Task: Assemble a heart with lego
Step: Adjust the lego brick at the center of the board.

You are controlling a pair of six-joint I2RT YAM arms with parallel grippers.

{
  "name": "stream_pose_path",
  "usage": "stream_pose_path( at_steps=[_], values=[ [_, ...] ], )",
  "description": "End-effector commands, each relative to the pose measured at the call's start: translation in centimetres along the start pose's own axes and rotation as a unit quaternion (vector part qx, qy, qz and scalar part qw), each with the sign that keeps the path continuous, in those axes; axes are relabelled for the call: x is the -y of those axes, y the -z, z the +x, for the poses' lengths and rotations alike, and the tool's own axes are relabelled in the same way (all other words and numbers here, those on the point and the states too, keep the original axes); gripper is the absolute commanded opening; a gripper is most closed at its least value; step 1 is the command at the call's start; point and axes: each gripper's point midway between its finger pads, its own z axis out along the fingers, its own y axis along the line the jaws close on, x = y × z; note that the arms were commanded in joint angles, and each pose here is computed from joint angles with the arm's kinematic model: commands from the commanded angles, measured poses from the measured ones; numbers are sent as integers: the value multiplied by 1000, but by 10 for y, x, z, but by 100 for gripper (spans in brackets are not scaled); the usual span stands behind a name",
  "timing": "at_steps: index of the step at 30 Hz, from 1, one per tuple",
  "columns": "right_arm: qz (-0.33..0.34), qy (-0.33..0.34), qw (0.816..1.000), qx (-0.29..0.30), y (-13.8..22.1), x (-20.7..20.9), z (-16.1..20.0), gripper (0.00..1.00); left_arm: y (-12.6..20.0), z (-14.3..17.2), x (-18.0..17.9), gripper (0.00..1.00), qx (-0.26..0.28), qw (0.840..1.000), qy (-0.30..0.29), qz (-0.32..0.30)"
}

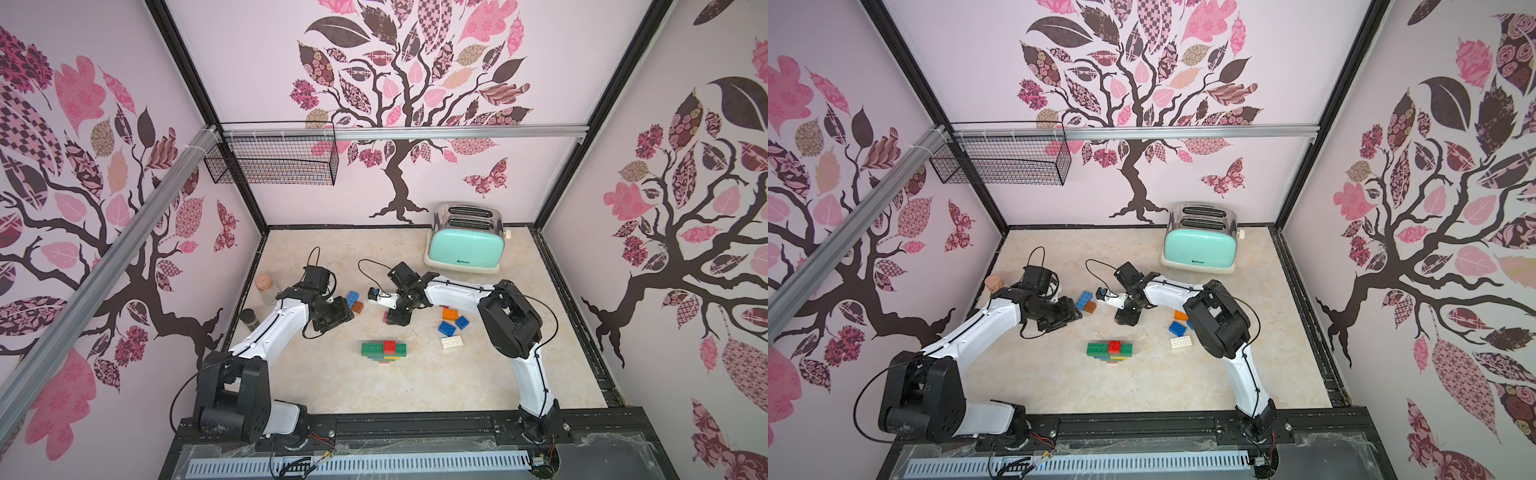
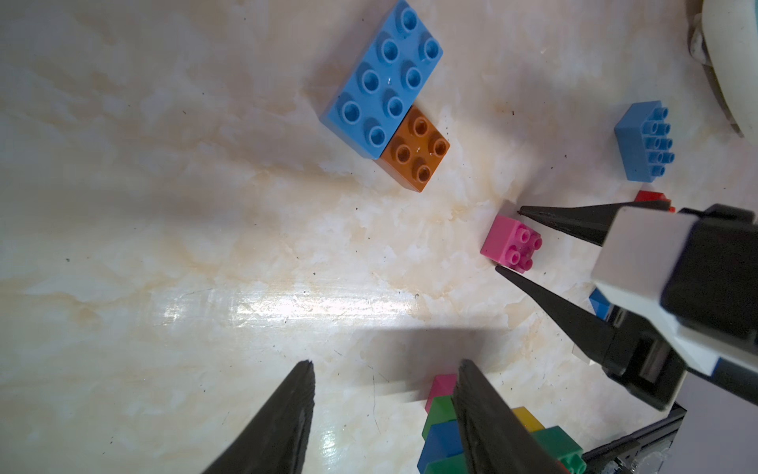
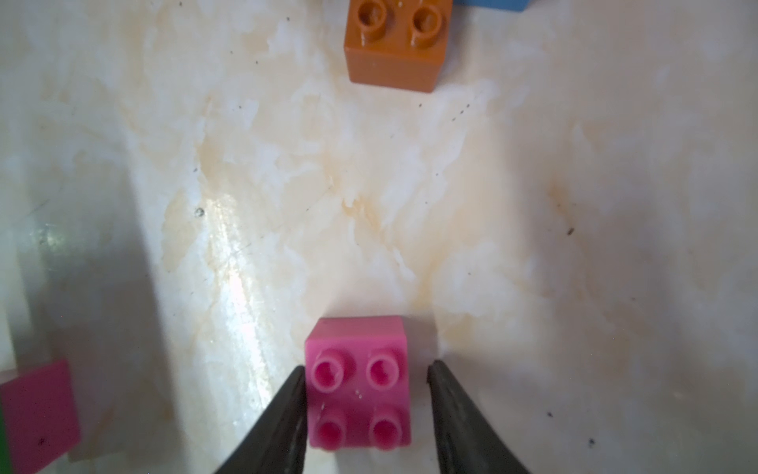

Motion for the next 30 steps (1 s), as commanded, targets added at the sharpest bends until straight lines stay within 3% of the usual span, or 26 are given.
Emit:
stream_pose_path(
  at_steps=[1,5,7,18,24,30],
  values=[
    [6,3,1000,9,5,3,-13,44,3,1,-2,58,6,1000,5,1],
    [2,3,1000,4,7,1,-11,31,4,2,-4,58,7,1000,6,1],
    [10,3,1000,2,10,2,-9,29,3,2,-4,58,6,1000,6,2],
    [58,-87,995,0,54,3,30,31,-3,17,1,58,-14,999,7,36],
    [56,-118,991,-43,52,-12,68,31,-5,24,1,58,-18,999,13,47],
    [40,-128,989,-64,40,-18,81,31,1,25,3,58,-12,999,9,50]
  ],
)
